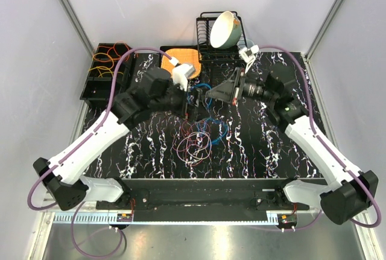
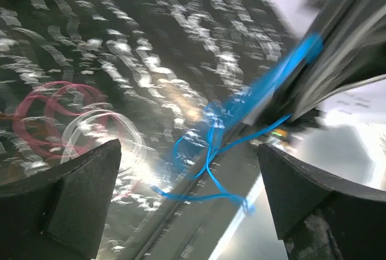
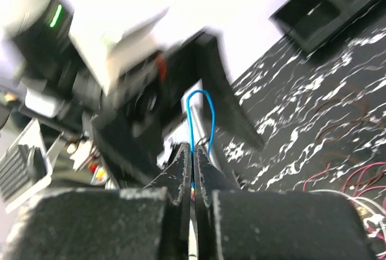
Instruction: Untangle the cables
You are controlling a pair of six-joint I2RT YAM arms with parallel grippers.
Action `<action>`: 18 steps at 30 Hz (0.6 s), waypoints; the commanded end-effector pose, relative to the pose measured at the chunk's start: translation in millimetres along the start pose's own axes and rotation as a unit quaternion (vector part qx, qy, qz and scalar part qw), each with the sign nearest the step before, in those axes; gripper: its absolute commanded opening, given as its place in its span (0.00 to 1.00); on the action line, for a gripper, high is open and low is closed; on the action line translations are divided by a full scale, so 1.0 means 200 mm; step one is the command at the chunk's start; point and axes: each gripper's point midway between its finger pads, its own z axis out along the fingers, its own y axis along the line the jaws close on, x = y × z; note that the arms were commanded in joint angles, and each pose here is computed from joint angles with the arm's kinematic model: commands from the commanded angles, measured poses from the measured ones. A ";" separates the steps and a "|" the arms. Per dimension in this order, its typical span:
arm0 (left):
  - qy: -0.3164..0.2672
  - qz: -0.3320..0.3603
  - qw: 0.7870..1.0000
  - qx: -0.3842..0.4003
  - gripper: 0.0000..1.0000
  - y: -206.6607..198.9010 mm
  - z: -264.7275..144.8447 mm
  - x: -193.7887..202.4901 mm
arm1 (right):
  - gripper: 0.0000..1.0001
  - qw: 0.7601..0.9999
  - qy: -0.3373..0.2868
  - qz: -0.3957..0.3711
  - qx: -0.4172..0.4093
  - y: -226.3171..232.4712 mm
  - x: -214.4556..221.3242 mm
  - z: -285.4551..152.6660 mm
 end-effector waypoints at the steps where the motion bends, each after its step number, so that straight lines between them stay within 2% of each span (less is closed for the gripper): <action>1: -0.119 0.064 0.978 -0.156 0.99 0.06 -0.20 -0.20 | 0.00 0.998 -0.024 0.007 0.061 -0.04 -0.10 0.00; 5: -0.138 0.076 0.966 -0.206 0.94 0.05 -0.19 -0.18 | 0.00 0.996 -0.036 0.018 0.081 -0.05 -0.11 -0.01; 11: -0.166 0.071 0.960 -0.213 0.88 -0.06 -0.07 -0.18 | 0.00 0.993 -0.050 0.026 0.102 -0.07 -0.13 -0.02; 18: -0.187 0.038 0.953 -0.234 0.74 -0.12 0.08 -0.16 | 0.00 0.991 -0.064 0.034 0.109 -0.06 -0.16 -0.04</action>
